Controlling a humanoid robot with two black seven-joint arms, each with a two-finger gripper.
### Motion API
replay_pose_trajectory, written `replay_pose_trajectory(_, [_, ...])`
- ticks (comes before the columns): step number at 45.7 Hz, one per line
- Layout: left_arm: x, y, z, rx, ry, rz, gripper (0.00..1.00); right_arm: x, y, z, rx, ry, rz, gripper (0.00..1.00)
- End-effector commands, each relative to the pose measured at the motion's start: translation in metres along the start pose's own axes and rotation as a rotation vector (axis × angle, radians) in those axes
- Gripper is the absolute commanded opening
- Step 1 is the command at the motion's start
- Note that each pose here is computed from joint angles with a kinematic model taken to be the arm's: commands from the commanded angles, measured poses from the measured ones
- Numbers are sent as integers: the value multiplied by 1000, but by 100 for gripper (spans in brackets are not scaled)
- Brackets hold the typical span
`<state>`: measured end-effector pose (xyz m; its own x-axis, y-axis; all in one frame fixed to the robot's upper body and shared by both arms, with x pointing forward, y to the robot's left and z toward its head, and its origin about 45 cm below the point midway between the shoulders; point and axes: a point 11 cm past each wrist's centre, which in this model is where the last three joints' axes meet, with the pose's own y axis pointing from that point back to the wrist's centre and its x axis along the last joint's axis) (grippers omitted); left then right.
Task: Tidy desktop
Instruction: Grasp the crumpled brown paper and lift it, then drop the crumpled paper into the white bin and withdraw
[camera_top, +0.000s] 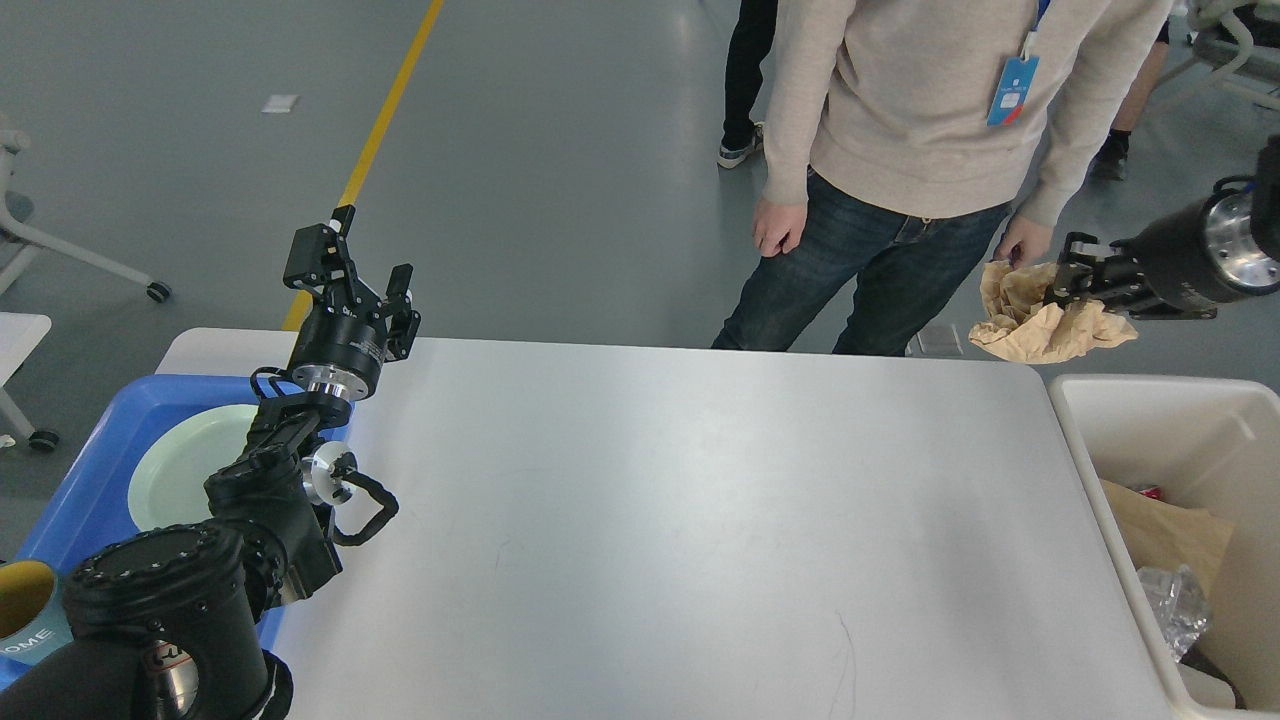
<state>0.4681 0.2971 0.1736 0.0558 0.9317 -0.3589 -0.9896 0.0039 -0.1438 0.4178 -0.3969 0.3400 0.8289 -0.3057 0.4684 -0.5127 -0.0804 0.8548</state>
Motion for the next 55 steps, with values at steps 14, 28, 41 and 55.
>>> replay_pose_trajectory(14, [0,0,0,0,0,-1,97,31,13,81,-136,-118,154,0])
replay_pose_trajectory(28, [0,0,0,0,0,-1,96,-62,-68,231,-485,-85,339,0])
replay_pose_trajectory(41, [0,0,0,0,0,-1,97,-126,-114,262,-522,-176,405,71])
replay_pose_trajectory(55, [0,0,0,0,-1,0,97,-148,-122,270,-531,-231,412,99])
